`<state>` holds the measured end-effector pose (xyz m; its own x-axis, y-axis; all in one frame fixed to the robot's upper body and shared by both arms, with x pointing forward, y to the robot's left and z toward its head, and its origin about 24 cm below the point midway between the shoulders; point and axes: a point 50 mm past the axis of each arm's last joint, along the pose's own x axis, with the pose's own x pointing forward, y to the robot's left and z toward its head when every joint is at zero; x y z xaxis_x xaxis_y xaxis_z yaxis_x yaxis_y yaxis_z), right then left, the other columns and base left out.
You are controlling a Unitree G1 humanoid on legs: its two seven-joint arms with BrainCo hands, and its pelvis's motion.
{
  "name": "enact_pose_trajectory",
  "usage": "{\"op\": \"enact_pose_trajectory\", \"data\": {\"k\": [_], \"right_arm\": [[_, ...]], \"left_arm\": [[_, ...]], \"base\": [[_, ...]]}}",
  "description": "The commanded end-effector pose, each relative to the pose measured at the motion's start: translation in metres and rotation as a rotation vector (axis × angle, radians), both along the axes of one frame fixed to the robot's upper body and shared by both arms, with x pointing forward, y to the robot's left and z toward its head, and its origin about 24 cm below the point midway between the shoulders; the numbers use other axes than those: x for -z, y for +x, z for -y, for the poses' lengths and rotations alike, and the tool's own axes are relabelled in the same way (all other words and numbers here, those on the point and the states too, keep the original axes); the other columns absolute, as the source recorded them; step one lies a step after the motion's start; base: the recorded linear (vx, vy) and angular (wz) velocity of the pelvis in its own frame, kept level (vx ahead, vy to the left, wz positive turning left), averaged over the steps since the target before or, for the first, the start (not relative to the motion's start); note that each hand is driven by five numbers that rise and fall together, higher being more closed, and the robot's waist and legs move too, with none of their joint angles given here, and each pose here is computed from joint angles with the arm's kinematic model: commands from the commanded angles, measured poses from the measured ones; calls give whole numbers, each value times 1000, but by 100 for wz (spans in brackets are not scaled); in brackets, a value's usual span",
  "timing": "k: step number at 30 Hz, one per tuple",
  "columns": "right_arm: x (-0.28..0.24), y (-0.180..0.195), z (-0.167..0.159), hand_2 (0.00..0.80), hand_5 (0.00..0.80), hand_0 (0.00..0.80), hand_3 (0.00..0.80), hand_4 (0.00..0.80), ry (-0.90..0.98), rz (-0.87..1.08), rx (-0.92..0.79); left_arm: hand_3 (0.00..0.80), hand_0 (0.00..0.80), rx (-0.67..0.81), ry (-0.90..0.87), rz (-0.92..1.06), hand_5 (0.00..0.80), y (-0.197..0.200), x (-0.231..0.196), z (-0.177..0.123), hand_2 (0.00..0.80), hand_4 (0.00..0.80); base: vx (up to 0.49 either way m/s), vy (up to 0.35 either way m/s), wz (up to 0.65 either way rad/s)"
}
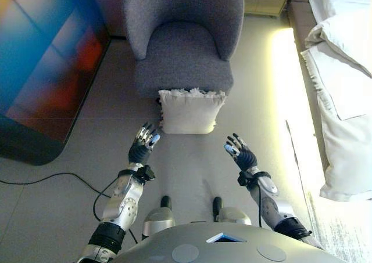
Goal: Pick up the cushion and take it to the sofa
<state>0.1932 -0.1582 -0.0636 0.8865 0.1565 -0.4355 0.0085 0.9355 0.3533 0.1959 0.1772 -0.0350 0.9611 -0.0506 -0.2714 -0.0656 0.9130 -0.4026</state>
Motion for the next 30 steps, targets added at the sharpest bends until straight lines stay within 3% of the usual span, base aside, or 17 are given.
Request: {"op": "enact_pose_trajectory", "data": {"k": [1,11,30], "right_arm": [[-24,17,-10,0,0,0,0,0,37,149,-7],[-17,4,-8,0,0,0,0,0,37,100,-25],[-21,12,-16,0,0,0,0,0,64,133,21]], "left_arm": [[0,0,1,18,104,0,12,-18,1,0,0],[0,0,-22,9,57,0,-3,-9,-8,0,0],[0,0,-8,21,107,0,16,-20,-19,0,0]], "base": [[0,0,0],[47,25,-2],[22,116,-1]]}}
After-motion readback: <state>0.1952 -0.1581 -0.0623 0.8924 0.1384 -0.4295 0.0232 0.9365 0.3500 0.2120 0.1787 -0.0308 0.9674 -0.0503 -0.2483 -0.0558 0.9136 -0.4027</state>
